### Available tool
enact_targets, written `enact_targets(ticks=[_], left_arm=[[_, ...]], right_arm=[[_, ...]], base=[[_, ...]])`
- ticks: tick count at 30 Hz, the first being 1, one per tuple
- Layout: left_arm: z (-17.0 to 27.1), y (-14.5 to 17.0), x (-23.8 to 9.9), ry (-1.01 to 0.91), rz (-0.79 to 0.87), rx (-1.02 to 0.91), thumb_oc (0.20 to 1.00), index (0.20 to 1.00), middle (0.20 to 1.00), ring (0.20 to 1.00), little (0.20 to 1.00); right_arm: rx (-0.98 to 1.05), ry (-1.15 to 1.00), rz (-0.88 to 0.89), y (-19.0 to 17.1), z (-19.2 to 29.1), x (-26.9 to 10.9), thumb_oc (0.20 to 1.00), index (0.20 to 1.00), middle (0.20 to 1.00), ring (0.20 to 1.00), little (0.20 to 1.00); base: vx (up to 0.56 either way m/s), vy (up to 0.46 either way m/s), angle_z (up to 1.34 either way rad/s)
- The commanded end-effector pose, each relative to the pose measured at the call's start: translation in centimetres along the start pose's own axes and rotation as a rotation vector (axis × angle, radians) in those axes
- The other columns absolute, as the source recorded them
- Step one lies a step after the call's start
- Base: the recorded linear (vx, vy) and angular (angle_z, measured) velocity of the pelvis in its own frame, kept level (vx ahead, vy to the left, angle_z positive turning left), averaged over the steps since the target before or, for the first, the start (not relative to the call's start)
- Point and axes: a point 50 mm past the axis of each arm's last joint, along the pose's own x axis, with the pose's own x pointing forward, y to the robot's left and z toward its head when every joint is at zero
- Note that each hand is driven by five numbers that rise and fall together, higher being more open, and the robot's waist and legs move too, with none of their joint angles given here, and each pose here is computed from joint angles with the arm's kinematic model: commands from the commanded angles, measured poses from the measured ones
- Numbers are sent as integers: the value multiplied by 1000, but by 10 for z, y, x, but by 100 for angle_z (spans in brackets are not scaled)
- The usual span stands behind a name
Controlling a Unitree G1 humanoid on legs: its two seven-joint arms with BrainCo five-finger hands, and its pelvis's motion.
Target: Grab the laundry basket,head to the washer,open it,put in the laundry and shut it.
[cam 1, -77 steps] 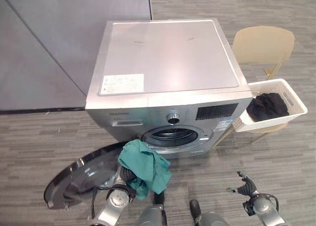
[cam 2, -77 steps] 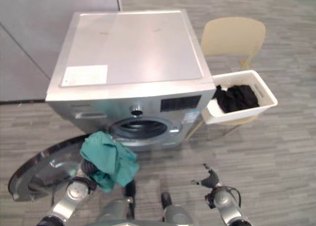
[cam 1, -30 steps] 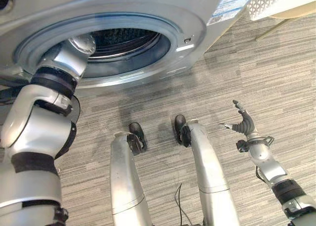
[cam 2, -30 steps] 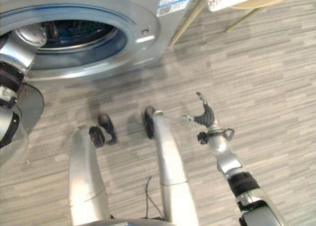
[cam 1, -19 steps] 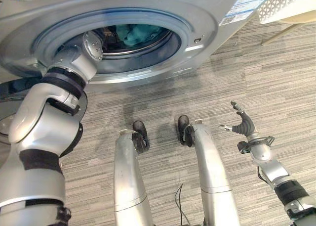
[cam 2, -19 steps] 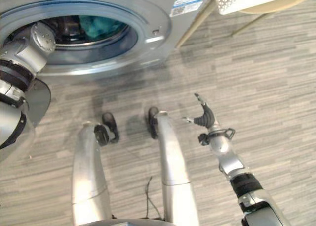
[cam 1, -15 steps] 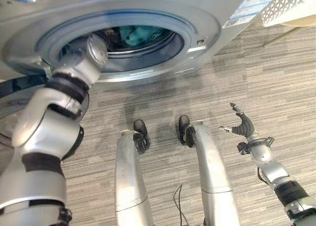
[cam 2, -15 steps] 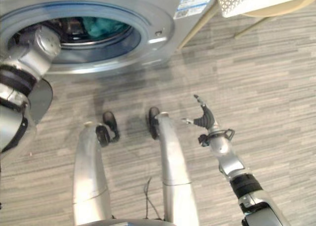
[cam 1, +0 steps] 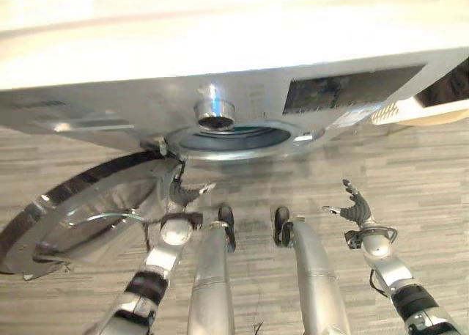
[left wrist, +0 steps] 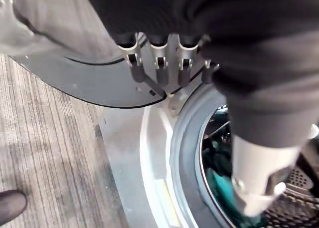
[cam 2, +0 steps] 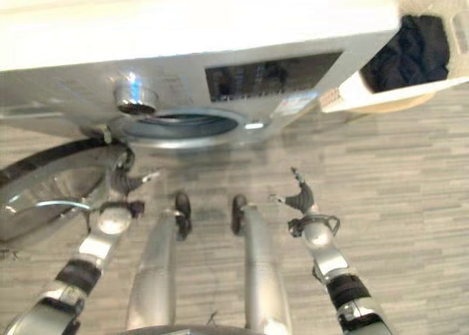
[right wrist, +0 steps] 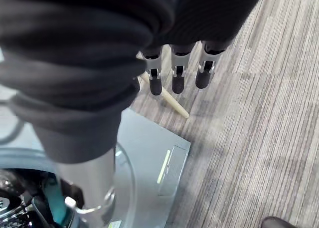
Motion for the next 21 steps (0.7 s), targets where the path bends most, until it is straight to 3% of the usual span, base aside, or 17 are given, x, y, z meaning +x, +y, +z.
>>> enact_targets(ticks=[1,4,7,21], left_arm=[[-21,-1,-15,48,-30,-60,1000,1000,1000,1000,1000],[-73,2,-49,244,-64,-32,1000,1000,1000,1000,1000],[-95,5,-67,332,-97,25,1000,1000,1000,1000,1000],[-121,-3,-92,440,-221,178,1000,1000,1000,1000,1000]], right_arm=[[-57,97,12,-7,-33,-22,1000,1000,1000,1000,1000],[-76,210,58,-1,-61,-36,1000,1000,1000,1000,1000],[-67,279,67,0,-78,-47,1000,1000,1000,1000,1000],[37,417,65,8,-105,-70,1000,1000,1000,1000,1000]], base=[[100,-3,-8],[182,27,-14],[260,55,-22],[118,109,-39]])
